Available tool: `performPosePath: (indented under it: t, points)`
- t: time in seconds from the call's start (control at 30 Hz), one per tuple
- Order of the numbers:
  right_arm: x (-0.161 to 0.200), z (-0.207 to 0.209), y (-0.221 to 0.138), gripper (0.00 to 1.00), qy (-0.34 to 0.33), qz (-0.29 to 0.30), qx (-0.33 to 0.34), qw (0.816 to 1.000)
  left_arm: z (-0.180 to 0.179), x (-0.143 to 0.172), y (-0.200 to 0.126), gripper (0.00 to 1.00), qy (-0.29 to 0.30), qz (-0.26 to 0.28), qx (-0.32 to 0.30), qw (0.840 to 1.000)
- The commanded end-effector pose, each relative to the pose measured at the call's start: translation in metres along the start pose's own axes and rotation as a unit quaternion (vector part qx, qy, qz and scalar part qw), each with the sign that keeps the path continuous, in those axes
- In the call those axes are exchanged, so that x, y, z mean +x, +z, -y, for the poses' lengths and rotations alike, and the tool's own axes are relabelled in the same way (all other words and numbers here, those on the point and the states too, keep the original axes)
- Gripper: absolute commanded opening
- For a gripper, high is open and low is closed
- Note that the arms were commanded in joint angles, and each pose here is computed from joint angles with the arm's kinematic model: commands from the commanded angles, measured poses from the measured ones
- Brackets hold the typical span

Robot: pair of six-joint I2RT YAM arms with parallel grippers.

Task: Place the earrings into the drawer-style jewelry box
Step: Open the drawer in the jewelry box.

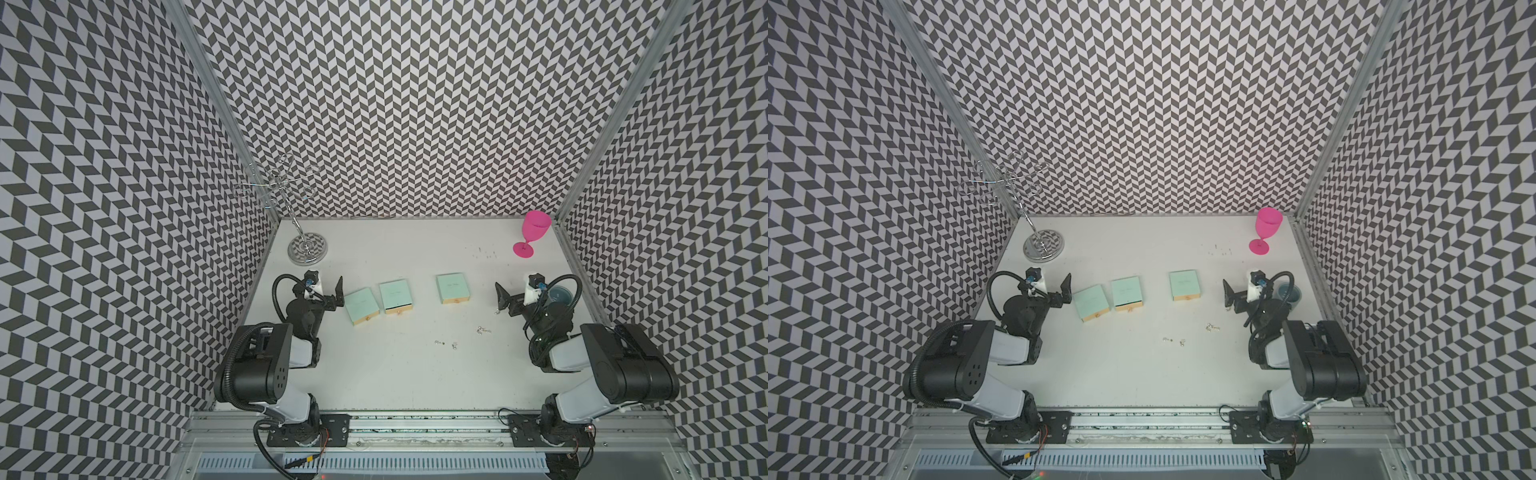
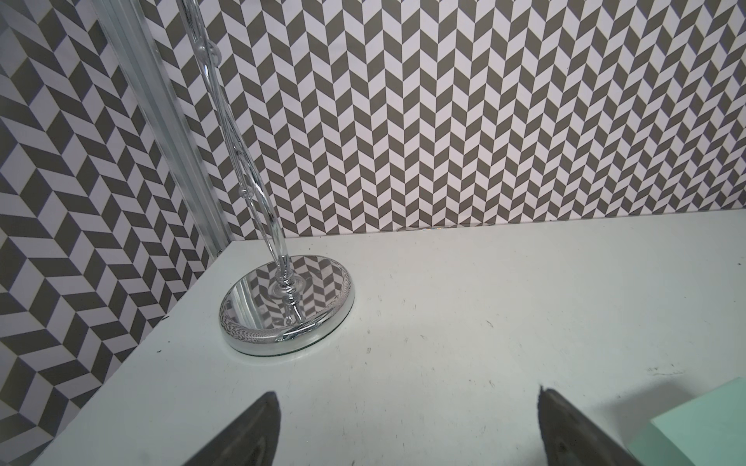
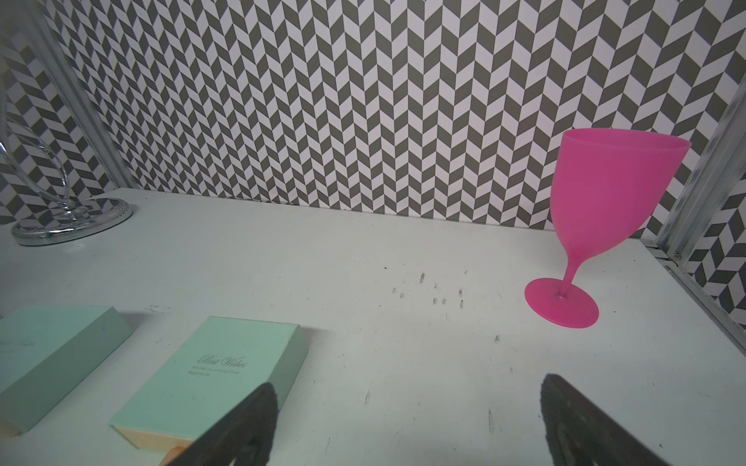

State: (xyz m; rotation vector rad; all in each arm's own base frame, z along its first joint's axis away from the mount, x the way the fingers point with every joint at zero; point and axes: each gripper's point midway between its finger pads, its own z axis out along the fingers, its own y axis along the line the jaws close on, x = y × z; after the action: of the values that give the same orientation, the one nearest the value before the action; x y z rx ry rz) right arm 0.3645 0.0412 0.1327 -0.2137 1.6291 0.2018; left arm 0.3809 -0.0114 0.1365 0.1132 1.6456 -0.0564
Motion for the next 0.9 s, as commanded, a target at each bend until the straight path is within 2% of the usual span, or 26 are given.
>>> performPosePath:
  t: [0.0,0.23,0.37,0.4,0.43,0.5,0.53,0.57,0.7,0.87]
  points:
    - [-0.02,0.002,0.002,0.99,-0.013,0.04,0.0,0.999,0.003,-0.011,0.003,1.0,-0.004,0.02,0.007,1.0]
    - [-0.021,0.002,0.003,0.99,-0.015,0.039,0.001,0.999,0.004,-0.011,0.003,0.99,-0.001,0.021,0.004,1.0]
    - [-0.022,0.01,0.005,0.99,-0.015,0.034,0.051,0.998,0.004,-0.012,0.002,0.99,0.0,0.021,0.002,1.0]
    - [-0.029,0.014,0.014,0.99,-0.014,0.03,0.057,0.998,0.005,-0.014,0.002,1.0,0.005,0.024,0.002,1.0]
    - [-0.031,0.018,0.022,0.99,-0.009,0.011,0.065,0.998,0.008,-0.017,0.002,0.99,0.011,0.025,0.004,1.0]
    - [-0.026,0.025,0.045,0.99,-0.012,-0.061,0.078,0.995,0.012,-0.021,0.006,0.99,0.02,0.018,-0.002,1.0]
    - [-0.024,0.025,0.054,0.99,-0.015,-0.103,0.076,0.992,0.013,-0.023,0.008,1.0,0.025,0.013,-0.006,1.0]
    - [-0.029,0.022,0.058,0.99,-0.017,-0.114,0.072,0.991,0.015,-0.026,0.009,1.0,0.029,0.01,-0.006,1.0]
    - [-0.055,0.006,0.053,0.99,0.012,-0.105,0.033,0.994,0.017,-0.041,0.015,1.0,0.031,-0.001,-0.001,1.0]
    - [-0.075,-0.016,0.046,0.99,0.083,-0.137,-0.018,0.987,0.027,-0.074,0.013,0.99,0.068,0.013,0.031,0.997]
